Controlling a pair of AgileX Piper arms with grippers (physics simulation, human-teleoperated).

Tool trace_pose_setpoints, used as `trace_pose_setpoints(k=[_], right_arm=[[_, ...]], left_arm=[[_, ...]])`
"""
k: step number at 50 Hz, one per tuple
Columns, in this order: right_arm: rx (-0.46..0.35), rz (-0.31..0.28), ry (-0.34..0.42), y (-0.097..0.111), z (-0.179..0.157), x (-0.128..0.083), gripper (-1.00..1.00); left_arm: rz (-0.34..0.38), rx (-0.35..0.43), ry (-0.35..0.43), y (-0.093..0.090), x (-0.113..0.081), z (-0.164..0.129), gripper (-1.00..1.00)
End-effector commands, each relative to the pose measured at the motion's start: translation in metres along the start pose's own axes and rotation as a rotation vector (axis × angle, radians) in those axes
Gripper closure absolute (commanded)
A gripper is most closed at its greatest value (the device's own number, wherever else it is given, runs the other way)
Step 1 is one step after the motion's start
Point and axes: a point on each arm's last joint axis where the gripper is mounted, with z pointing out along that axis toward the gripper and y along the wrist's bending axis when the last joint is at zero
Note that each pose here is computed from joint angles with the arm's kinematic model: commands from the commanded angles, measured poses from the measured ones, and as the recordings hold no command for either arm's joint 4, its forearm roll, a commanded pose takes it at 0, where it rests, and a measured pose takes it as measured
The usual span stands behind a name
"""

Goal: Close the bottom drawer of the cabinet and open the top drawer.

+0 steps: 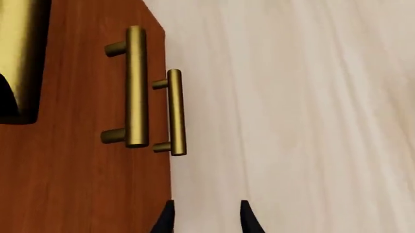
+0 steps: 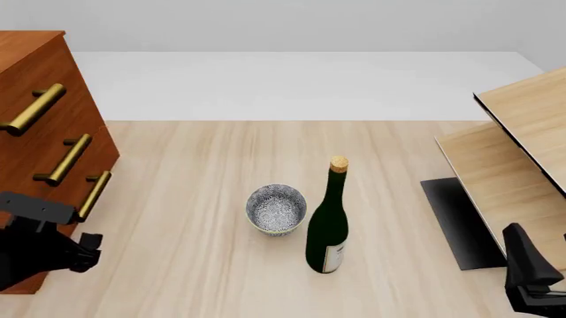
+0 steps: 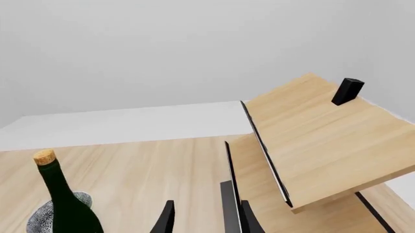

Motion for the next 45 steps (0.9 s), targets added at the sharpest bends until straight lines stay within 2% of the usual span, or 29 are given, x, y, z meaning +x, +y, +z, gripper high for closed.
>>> trace_pose_setpoints(k=[1,9,18,19,21,23,24,26,27,28,30,34,37,39,40,42,44,45], right_arm=[[-0.002,0.001,0.0,0.0,0.0,-0.001,-1.0],[0.0,0.002,0.0,0.0,0.0,0.0,-1.0],[0.0,0.007,-0.001,0.0,0.0,-0.001,-1.0],[0.0,0.006,-0.001,0.0,0.0,-0.001,-1.0],[0.0,0.007,-0.001,0.0,0.0,-0.001,-1.0],[-0.001,0.007,-0.001,0.0,0.0,-0.001,-1.0],[-0.001,0.007,-0.001,0.0,0.0,-0.001,-1.0],[-0.001,0.009,-0.001,0.0,0.0,-0.001,-1.0],[-0.001,0.009,-0.001,0.0,0.0,-0.001,-1.0],[-0.001,0.014,0.0,0.0,0.0,0.0,-1.0],[0.002,0.012,-0.001,0.0,0.0,0.0,-1.0],[0.001,0.013,-0.001,0.0,0.0,0.0,-1.0],[0.003,0.014,-0.001,0.0,0.0,0.0,-1.0],[0.004,0.015,-0.001,0.0,0.0,0.0,-1.0],[0.003,0.015,-0.001,0.0,0.0,0.0,-1.0],[0.002,0.015,-0.001,0.0,0.0,0.0,-1.0],[0.001,0.015,-0.001,0.0,0.0,-0.001,-1.0],[0.001,0.015,-0.001,0.0,0.0,-0.001,-1.0]], left_arm=[[0.018,0.07,-0.045,-0.013,-0.021,-0.008,-1.0],[0.031,0.105,-0.062,-0.02,-0.032,-0.012,-1.0],[0.084,0.139,-0.141,-0.026,-0.053,-0.033,-1.0],[0.119,0.13,-0.183,-0.025,-0.055,-0.041,-1.0],[0.121,0.118,-0.192,-0.022,-0.055,-0.044,-1.0],[0.175,0.121,-0.248,-0.025,-0.06,-0.054,-1.0],[0.18,0.101,-0.261,-0.021,-0.059,-0.058,-1.0],[0.169,0.189,-0.251,-0.037,-0.074,-0.055,-1.0],[0.19,0.189,-0.266,-0.037,-0.075,-0.059,-1.0],[0.224,0.147,-0.313,-0.03,-0.071,-0.069,-1.0],[0.236,0.166,-0.328,-0.034,-0.076,-0.072,-1.0],[0.317,0.116,-0.427,-0.029,-0.076,-0.088,-1.0],[0.308,0.144,-0.423,-0.032,-0.085,-0.09,-1.0],[0.304,0.135,-0.429,-0.029,-0.087,-0.094,-1.0],[0.334,0.132,-0.468,-0.03,-0.087,-0.101,-1.0],[0.329,0.135,-0.463,-0.03,-0.089,-0.102,-1.0],[0.383,0.12,-0.507,-0.031,-0.086,-0.107,-1.0],[0.383,0.12,-0.507,-0.031,-0.086,-0.107,-1.0]])
